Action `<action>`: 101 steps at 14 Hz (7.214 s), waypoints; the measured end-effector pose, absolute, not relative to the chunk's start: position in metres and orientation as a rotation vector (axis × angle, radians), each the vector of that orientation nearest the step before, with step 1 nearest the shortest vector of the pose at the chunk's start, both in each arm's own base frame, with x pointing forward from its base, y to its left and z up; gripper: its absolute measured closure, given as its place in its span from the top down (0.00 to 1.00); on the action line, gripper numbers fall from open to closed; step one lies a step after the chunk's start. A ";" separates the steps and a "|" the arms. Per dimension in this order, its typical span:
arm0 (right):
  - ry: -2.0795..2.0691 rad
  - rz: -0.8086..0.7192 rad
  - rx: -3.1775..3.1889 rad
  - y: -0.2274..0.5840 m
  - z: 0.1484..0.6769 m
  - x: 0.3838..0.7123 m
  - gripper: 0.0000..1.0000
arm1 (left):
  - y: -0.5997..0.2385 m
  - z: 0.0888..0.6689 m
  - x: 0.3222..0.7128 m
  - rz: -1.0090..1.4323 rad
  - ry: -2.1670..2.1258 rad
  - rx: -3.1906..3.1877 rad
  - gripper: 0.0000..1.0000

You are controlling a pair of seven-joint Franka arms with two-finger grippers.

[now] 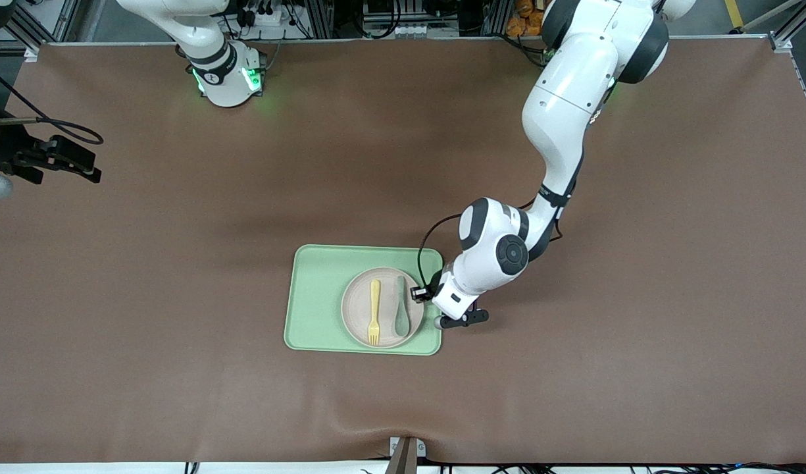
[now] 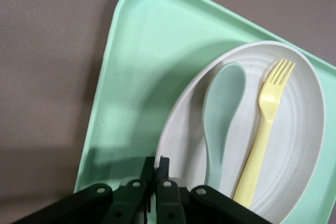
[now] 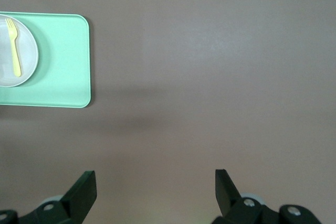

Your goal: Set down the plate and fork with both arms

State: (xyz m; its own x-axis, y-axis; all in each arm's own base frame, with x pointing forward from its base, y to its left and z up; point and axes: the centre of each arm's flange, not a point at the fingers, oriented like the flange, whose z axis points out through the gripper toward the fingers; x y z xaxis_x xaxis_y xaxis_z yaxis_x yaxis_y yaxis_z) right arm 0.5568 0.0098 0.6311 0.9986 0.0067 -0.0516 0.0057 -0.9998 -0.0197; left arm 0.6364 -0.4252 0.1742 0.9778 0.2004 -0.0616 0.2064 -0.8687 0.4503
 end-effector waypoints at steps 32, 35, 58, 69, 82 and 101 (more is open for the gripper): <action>-0.161 -0.197 -3.042 0.407 0.273 0.673 0.96 | -0.039 0.600 0.616 -0.167 0.435 3.054 1.00; -0.197 -0.223 -3.070 0.419 0.258 0.668 0.84 | -0.037 0.602 0.614 -0.150 0.434 3.107 1.00; -0.206 -0.187 -3.105 0.438 0.193 0.651 0.64 | -0.022 0.659 0.534 -0.003 0.019 3.110 1.00; -0.199 -0.197 -3.099 0.443 0.194 0.650 0.18 | -0.053 0.652 0.517 -0.114 -0.047 3.167 1.00; 0.033 -0.038 -3.094 0.328 0.269 0.710 0.18 | -0.052 0.643 0.515 -0.048 0.036 3.154 1.00; -0.011 -0.023 -3.118 0.298 0.215 0.661 0.83 | -0.050 0.644 0.515 -0.028 0.096 3.151 1.00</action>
State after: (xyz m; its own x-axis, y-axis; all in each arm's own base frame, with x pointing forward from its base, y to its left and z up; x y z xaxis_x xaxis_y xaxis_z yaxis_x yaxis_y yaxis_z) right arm 0.6606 0.2977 0.2154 0.9999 0.0066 0.0151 0.0070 -0.9997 -0.0230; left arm 0.5147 -0.0501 0.6441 0.9980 0.0608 -0.0176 0.0606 -0.9981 -0.0117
